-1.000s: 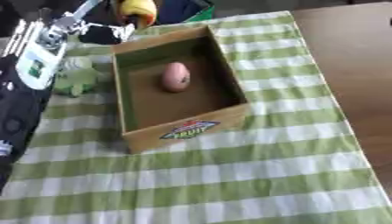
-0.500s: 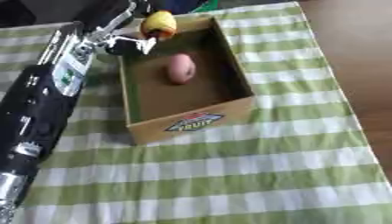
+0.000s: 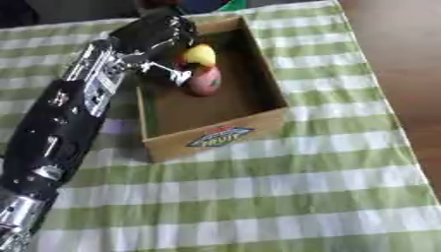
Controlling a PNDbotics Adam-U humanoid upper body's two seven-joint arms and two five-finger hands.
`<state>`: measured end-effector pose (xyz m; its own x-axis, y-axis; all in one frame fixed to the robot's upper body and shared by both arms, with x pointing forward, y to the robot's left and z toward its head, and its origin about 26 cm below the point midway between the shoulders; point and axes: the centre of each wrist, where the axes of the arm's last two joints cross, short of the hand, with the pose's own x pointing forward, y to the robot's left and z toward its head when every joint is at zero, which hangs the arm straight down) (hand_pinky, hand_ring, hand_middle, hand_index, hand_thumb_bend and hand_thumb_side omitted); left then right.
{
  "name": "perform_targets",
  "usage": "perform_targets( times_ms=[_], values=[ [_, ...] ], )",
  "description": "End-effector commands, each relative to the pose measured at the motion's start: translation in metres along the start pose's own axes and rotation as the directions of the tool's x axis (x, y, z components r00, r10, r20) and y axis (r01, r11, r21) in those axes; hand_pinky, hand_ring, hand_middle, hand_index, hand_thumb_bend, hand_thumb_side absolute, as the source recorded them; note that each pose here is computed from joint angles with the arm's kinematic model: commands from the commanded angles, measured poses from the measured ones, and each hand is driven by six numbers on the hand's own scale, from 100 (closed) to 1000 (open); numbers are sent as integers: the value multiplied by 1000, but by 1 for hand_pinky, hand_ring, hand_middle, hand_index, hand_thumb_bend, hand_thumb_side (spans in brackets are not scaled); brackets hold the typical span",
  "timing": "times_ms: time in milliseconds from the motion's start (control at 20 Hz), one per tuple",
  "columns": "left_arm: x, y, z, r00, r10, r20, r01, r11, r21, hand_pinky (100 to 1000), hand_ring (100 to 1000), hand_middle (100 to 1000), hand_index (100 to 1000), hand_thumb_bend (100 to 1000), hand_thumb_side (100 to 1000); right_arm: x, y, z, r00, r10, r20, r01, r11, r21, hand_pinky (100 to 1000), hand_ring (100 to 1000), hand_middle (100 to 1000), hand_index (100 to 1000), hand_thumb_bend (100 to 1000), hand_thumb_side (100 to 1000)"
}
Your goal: Pick up objects on the table and place them in the box.
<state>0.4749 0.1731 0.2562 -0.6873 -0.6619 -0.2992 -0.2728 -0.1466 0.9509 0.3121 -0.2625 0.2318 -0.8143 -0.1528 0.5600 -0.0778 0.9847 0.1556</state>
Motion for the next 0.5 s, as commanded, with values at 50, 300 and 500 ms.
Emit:
perform_targets(
  times_ms=[50,300,500],
  values=[
    [-3,9,0,997,-70,18,72,993,-90,507,723,664,550,100,245,7,2,-5,1000,-5,28,5,1000,13,812,707,471,834,100,789],
    [-2,4,-1,994,-95,47,102,978,-183,550,773,733,749,100,434,7,2,-4,1000,-4,23,4,1000,11,813,707,470,833,100,784],
    [-1,11,-1,994,-108,35,113,979,-168,591,822,792,920,294,806,7,2,-4,1000,-7,19,7,1000,13,813,707,470,833,100,781]
  ],
)
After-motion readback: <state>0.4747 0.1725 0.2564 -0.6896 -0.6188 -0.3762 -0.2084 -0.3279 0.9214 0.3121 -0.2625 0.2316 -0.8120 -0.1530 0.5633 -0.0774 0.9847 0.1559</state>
